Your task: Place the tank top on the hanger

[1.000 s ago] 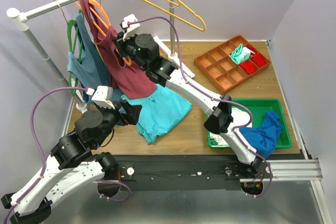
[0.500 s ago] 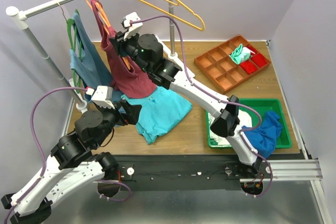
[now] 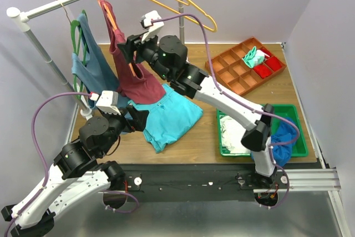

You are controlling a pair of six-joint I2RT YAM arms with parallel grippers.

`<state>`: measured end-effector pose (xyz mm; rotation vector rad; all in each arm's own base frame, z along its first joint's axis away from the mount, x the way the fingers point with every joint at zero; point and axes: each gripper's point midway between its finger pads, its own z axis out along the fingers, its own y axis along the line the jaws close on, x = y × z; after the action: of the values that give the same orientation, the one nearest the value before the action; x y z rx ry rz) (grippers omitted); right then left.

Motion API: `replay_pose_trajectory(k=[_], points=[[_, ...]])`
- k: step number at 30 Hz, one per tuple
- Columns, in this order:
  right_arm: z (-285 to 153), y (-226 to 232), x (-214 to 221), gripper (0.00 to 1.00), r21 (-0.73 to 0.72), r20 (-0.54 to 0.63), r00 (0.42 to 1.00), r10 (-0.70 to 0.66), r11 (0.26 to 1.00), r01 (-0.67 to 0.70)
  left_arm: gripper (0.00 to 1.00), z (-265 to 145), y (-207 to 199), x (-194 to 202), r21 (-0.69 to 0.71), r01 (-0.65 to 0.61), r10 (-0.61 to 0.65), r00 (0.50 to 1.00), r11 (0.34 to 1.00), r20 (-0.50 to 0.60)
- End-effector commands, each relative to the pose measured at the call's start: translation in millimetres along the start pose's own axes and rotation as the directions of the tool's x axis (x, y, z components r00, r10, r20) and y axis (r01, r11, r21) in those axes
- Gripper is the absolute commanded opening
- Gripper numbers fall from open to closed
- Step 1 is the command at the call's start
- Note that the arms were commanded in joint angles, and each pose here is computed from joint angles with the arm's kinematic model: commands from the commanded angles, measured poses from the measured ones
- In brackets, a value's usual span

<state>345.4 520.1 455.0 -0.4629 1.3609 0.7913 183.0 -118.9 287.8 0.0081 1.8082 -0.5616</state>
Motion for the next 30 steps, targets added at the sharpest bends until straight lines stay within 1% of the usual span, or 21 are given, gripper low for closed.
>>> replay_pose_trajectory(k=[1,3,6,7,9,10,11,13,16,18,24,25,27,29,30], points=[[-33.9,10.9,-30.2,0.69,-0.04,-0.006,0.997,0.079,0.996,-0.079,0.99,0.7,0.7,-7.8,-0.008,0.011,-0.011,0.999,1.0,0.034],[-43.7,9.8,-30.3,0.72,-0.039,-0.025,0.995,0.094,0.995,-0.095,0.99,0.0,-3.4,-11.9,0.008,0.016,-0.017,0.999,1.0,0.04],[-66.6,4.1,-32.4,0.78,-0.027,-0.043,0.992,0.118,0.992,-0.12,0.99,-1.9,-12.7,-25.2,0.04,0.021,-0.023,0.998,0.999,0.061],[-73.7,0.4,-32.6,0.79,-0.017,-0.045,0.991,0.123,0.992,-0.124,0.99,-3.2,-17.8,-33.3,0.054,0.023,-0.027,0.997,0.998,0.072],[-95.8,-5.0,-33.3,0.83,-0.008,-0.046,0.988,0.146,0.989,-0.146,0.99,-2.6,-24.8,-41.7,0.074,0.018,-0.024,0.996,0.997,0.083],[-102.9,-9.3,-32.8,0.84,0.008,-0.045,0.987,0.151,0.989,-0.151,0.99,-2.2,-28.8,-50.2,0.08,0.001,-0.009,0.995,0.997,0.095],[-118.9,-14.8,-29.7,0.84,0.019,-0.056,0.987,0.154,0.988,-0.153,0.99,-2.0,-31.2,-55.2,0.082,-0.004,-0.004,0.995,0.997,0.101],[-133.0,-22.8,-23.0,0.86,0.051,-0.067,0.983,0.172,0.984,-0.168,0.99,-1.8,-39.5,-69.0,0.094,-0.021,0.01,0.994,0.995,0.113],[-162.8,-37.5,-5.3,0.87,0.103,-0.096,0.976,0.198,0.977,-0.188,0.99,1.9,-53.8,-79.0,0.132,-0.028,0.014,0.994,0.991,0.11],[-184.6,-47.8,11.7,0.88,0.142,-0.124,0.967,0.221,0.969,-0.203,0.99,5.5,-61.5,-79.4,0.156,-0.029,0.014,0.995,0.987,0.099],[-232.5,-69.6,54.9,0.88,0.23,-0.165,0.941,0.295,0.939,-0.254,0.99,23.5,-83.0,-54.4,0.238,-0.03,0.028,1.0,0.971,0.012],[-241.3,-77.5,73.7,0.88,0.268,-0.191,0.936,0.296,0.933,-0.241,0.99,26.9,-82.7,-46.2,0.238,-0.031,0.033,0.999,0.971,-0.005],[-256.5,-85.3,80.6,0.88,0.301,-0.198,0.929,0.313,0.921,-0.246,0.99,29.2,-84.5,-41.3,0.245,-0.023,0.027,1.0,0.969,-0.014],[-275.0,-96.5,96.5,0.88,0.358,-0.212,0.917,0.337,0.9,-0.248,0.99,33.3,-85.2,-26.6,0.248,-0.017,0.03,0.998,0.969,-0.046],[-281.1,-99.9,101.7,0.88,0.384,-0.204,0.907,0.368,0.882,-0.271,0.99,35.5,-85.9,-21.9,0.25,-0.013,0.028,0.998,0.968,-0.054]])
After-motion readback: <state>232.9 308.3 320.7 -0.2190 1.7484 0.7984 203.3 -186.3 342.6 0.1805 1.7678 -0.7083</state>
